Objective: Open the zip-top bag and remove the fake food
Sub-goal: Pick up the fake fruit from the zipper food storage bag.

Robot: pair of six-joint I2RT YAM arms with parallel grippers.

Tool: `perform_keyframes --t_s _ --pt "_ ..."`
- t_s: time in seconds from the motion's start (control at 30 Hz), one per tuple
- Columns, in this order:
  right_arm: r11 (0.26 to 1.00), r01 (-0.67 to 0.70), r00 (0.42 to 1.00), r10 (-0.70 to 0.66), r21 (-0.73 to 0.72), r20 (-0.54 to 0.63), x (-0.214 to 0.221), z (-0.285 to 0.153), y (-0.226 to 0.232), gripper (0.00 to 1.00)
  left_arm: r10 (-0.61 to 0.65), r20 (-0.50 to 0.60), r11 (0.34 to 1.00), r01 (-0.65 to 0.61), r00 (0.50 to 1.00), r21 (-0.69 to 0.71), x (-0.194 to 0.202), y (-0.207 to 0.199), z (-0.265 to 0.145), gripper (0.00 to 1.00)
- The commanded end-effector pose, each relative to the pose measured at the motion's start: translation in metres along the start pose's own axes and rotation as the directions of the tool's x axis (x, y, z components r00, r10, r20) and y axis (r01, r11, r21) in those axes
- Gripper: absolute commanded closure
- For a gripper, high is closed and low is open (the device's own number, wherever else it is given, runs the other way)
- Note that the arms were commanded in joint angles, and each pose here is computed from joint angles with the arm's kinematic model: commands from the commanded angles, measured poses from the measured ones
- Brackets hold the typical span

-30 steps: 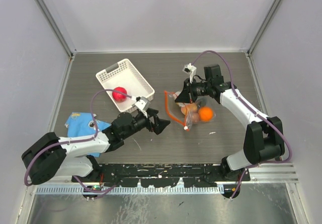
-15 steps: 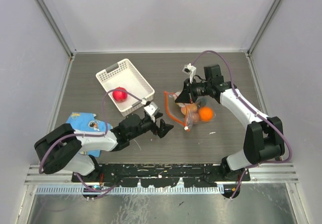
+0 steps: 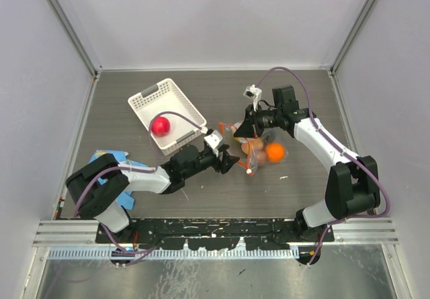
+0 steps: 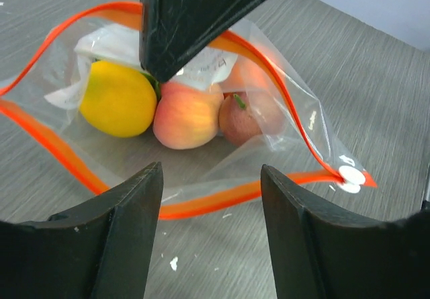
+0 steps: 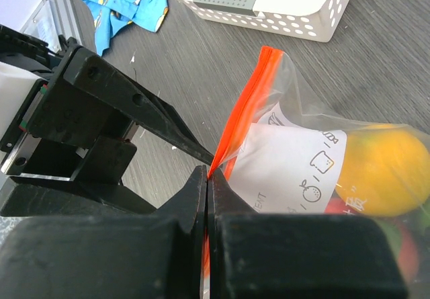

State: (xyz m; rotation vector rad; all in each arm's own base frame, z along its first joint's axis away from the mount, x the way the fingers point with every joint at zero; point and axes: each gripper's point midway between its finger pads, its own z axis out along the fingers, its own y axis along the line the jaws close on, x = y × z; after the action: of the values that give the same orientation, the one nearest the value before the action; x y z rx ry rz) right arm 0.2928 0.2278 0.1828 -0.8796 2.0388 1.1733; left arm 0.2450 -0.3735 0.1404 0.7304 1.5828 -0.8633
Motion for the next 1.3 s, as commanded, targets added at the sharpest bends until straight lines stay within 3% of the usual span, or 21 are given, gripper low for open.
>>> perform_keyframes --t_s 0.0,0.13,0.4,0.53,0.73,0.87,1.1,1.27 --pt "0.997 0.079 0.996 -0.078 -0.027 0.040 -0.022 -0.006 0.008 0.99 0.031 0.121 0.999 -0.032 0.992 0.000 -0.035 -0.002 0.017 0.40" --pt "0.995 0.097 0.995 -0.096 -0.026 0.039 -0.024 -0.007 0.010 0.95 0.033 0.122 0.999 -0.034 0.992 0.005 -0.028 -0.002 0.028 0.41" --pt "0.961 0.269 0.963 -0.270 -0.056 -0.002 -0.026 -0.027 0.026 0.42 0.052 0.125 0.998 -0.055 0.991 0.015 -0.020 -0.001 0.037 0.40" --pt "0.949 0.314 0.949 -0.314 -0.011 0.012 -0.033 -0.049 0.021 0.27 0.060 0.109 0.998 -0.062 0.992 0.016 -0.012 0.000 0.035 0.39" --pt "0.928 0.270 0.962 -0.251 0.257 -0.105 -0.022 -0.067 -0.043 0.27 0.066 0.097 0.997 -0.068 0.993 0.020 0.000 0.002 0.032 0.38" --pt "0.886 0.273 0.956 -0.207 0.375 -0.208 -0.005 -0.072 -0.076 0.37 0.067 0.092 0.997 -0.070 0.993 0.021 0.005 0.003 0.032 0.38" --pt "0.857 0.304 0.931 -0.175 0.415 -0.320 0.013 -0.059 -0.093 0.61 0.052 0.084 0.998 -0.054 0.995 0.018 0.009 0.005 0.032 0.37" --pt "0.846 0.327 0.919 -0.181 0.421 -0.350 0.018 -0.049 -0.095 0.63 0.030 0.068 0.999 -0.031 0.997 0.014 0.014 0.005 0.028 0.37"
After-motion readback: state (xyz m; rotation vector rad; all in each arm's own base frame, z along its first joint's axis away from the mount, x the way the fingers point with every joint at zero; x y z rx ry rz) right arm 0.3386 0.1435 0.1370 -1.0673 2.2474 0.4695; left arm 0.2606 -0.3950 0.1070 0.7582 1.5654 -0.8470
